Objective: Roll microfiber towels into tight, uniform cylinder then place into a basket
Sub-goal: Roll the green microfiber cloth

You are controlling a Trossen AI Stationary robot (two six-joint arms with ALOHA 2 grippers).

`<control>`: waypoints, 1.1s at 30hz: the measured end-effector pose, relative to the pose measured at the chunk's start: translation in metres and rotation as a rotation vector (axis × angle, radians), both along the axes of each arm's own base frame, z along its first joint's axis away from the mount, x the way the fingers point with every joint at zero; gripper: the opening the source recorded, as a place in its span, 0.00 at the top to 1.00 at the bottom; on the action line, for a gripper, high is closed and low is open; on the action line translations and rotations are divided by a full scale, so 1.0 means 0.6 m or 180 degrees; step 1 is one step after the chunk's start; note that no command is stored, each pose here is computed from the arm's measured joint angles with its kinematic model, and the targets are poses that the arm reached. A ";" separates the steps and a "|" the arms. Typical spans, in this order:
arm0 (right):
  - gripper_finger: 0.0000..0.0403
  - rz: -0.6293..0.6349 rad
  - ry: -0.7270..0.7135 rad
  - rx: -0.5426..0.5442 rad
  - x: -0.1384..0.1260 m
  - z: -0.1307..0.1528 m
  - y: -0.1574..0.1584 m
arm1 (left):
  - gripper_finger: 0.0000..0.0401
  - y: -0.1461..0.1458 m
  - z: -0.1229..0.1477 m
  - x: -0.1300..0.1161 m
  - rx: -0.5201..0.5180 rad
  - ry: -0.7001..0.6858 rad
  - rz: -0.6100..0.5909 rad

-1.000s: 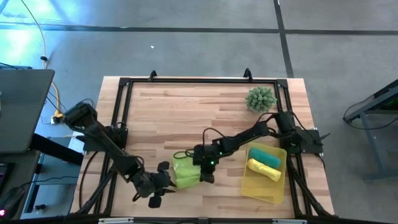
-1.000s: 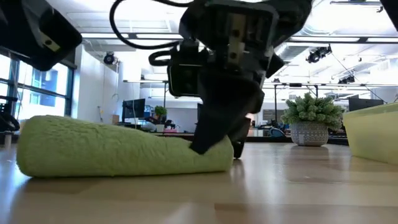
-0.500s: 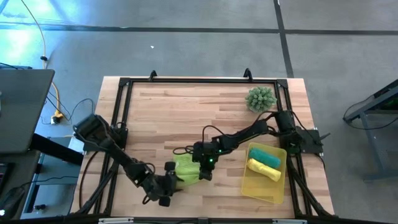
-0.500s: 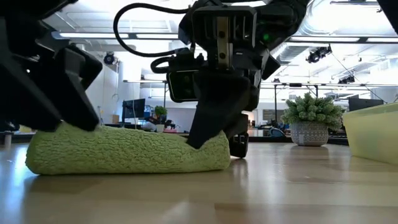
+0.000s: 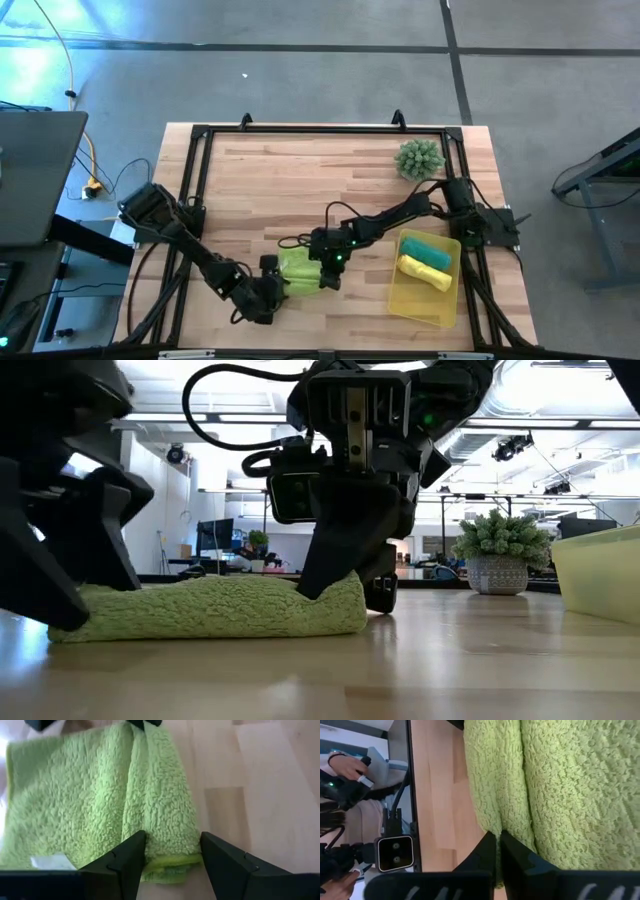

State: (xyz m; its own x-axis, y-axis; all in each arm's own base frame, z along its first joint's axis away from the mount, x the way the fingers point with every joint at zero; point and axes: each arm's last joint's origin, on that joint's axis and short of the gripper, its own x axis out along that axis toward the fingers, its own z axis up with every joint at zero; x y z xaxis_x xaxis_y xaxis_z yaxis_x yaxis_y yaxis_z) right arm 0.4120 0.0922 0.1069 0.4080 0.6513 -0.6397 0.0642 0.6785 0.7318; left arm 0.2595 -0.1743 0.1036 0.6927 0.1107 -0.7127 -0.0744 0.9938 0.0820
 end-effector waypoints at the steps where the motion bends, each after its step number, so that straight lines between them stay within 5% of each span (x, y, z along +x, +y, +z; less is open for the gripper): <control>1: 1.00 0.0002 -0.0001 0.0000 0.000 0.000 0.000 | 0.54 0.001 0.000 0.001 -0.0072 0.0008 0.0031; 6: 1.00 0.0007 -0.0006 -0.0002 0.000 0.000 0.000 | 0.61 0.004 0.000 0.003 -0.0311 -0.0027 0.0295; 15: 1.00 -0.0018 -0.0056 -0.0015 0.002 0.001 0.001 | 0.95 0.002 -0.023 0.004 -0.0465 -0.0001 0.0597; 21: 0.98 0.0046 -0.0243 -0.0138 0.003 0.010 -0.001 | 0.95 -0.012 -0.003 -0.002 -0.0851 -0.0021 0.0482; 25: 0.96 0.0175 -0.0611 -0.0460 0.003 0.032 -0.002 | 0.97 -0.018 0.001 0.001 -0.1252 0.0000 0.0527; 33: 0.92 0.0953 -0.1424 -0.1664 -0.011 0.052 0.028 | 0.98 -0.007 -0.021 -0.027 -0.2071 -0.0280 0.0868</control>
State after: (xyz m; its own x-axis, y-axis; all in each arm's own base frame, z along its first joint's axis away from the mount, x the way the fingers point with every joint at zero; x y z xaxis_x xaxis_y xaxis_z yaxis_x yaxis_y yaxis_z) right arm 0.4053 0.1092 0.1383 0.5550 0.4319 -0.7109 -0.4056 0.8867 0.2221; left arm 0.2430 -0.1782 0.0909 0.7588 -0.1407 -0.6359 -0.3066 0.7842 -0.5394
